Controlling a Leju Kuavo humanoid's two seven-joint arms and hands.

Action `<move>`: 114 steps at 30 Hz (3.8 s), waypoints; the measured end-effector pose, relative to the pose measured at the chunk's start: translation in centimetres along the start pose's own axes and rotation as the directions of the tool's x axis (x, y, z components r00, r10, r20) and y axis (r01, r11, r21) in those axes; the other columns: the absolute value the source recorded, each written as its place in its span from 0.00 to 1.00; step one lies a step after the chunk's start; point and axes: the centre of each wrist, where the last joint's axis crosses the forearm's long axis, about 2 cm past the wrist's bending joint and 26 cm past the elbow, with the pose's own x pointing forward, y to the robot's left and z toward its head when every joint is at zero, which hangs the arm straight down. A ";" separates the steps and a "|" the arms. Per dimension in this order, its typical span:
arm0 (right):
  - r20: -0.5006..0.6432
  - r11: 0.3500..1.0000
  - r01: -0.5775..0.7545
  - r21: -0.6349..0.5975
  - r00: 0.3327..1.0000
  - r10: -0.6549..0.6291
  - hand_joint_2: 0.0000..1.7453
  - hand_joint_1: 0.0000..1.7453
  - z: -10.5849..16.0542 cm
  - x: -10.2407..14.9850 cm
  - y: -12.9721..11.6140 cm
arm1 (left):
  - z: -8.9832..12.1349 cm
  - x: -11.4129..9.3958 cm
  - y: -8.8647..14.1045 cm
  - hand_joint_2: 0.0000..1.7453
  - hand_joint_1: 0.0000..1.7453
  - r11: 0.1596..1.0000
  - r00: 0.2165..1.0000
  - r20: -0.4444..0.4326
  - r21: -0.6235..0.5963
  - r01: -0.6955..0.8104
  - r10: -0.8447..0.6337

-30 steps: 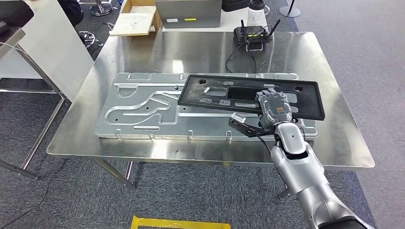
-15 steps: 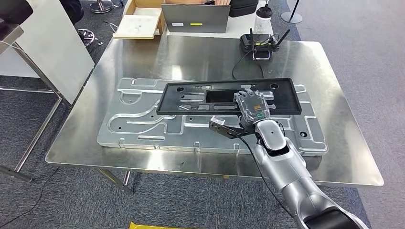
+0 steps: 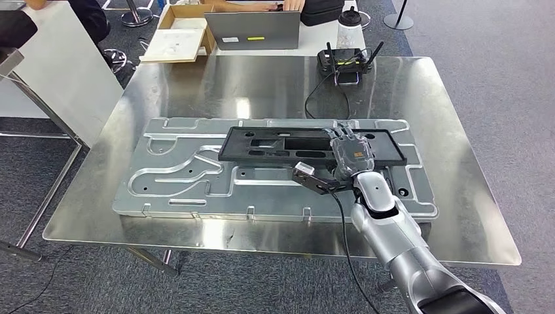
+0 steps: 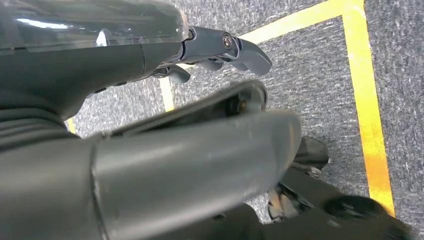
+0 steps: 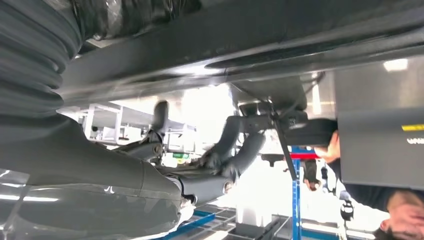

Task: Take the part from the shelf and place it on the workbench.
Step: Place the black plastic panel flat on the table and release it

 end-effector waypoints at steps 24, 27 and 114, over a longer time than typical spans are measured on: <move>-0.014 0.999 0.000 0.033 1.000 0.001 1.00 0.00 1.4 -1.2 1.3 | 0.1 -0.4 -0.2 0.00 0.00 0.999 1.000 0.003 -0.020 -0.027 0.027; -0.011 0.999 0.000 0.032 1.000 0.001 1.00 0.00 1.3 -1.1 1.3 | 0.2 -0.5 -0.2 0.00 0.00 0.999 1.000 -0.001 -0.020 -0.029 0.029; -0.962 0.602 0.790 -0.117 0.060 -0.266 0.00 0.00 41.9 -2.5 16.4 | 0.6 -1.6 -0.9 0.00 0.00 0.968 0.970 -0.010 0.072 -0.240 0.242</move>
